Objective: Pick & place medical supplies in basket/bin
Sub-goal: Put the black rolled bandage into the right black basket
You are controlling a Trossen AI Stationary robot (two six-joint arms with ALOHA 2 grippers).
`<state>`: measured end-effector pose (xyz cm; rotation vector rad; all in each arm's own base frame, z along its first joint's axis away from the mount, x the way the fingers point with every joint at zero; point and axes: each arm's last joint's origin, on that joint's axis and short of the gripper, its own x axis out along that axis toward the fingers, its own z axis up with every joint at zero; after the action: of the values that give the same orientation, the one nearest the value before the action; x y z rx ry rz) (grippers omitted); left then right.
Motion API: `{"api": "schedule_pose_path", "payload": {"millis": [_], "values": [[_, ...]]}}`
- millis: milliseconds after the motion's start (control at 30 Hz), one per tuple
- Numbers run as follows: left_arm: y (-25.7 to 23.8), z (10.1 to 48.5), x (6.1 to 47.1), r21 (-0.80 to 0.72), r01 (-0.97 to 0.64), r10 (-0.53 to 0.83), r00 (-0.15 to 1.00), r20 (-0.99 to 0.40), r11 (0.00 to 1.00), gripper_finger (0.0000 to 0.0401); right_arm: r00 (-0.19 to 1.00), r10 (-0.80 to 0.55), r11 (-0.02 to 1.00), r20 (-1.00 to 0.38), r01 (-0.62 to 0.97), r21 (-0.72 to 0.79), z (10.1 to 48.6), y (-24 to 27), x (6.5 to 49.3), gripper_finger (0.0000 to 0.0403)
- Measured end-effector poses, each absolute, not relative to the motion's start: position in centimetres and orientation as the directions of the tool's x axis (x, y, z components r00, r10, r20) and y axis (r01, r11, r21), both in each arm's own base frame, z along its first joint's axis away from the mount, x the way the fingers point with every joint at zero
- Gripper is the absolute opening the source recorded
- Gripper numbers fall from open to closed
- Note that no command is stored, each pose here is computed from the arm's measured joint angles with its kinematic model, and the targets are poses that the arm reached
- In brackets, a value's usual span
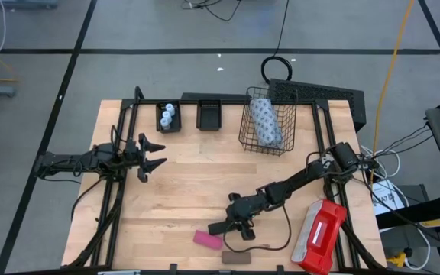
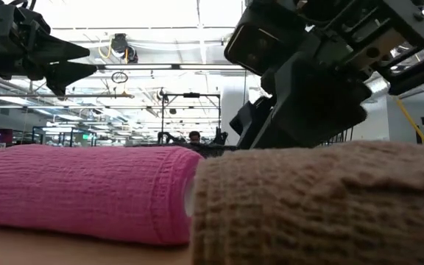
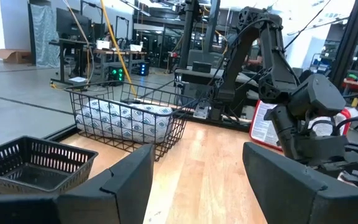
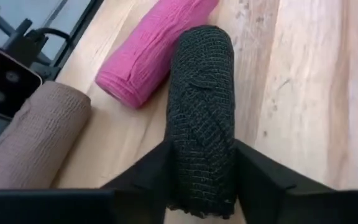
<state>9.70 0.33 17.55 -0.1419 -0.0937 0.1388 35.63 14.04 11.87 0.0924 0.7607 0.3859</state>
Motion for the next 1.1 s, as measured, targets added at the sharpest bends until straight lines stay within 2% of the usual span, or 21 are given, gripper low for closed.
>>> {"api": "schedule_pose_path", "payload": {"millis": [133, 267, 433, 700, 1100], "values": [[0.3, 18.1, 9.6, -0.161, -0.122, 0.145, 0.980, 0.136, 0.979, 0.0255, 0.676, 0.354, 0.926, -0.646, -0.347, 0.145, 12.8, 13.2, 35.7, 0.0077], [0.3, 18.5, 9.6, -0.185, -0.111, 0.145, 0.973, 0.180, 0.976, 0.0255, 0.715, 0.329, 0.930, -0.617, -0.358, 0.081, 15.0, 11.8, 35.8, 0.0046], [0.3, 18.9, 9.5, -0.189, -0.103, 0.144, 0.965, 0.217, 0.977, 0.0255, 0.751, 0.291, 0.944, -0.593, -0.327, 0.048, 17.3, 9.8, 35.7, 0.0052], [0.3, 18.8, 9.5, -0.140, -0.125, 0.153, 0.965, 0.212, 0.982, 0.0255, 0.819, 0.081, 0.980, -0.568, -0.168, -0.102, 18.7, 6.9, 35.9, 0.0053], [0.6, 18.8, 9.5, -0.148, -0.198, 0.226, 0.952, 0.209, 0.969, 0.0255, 0.876, -0.037, 0.995, -0.481, -0.011, -0.095, 19.6, 1.5, 37.1, 0.0054]]}}
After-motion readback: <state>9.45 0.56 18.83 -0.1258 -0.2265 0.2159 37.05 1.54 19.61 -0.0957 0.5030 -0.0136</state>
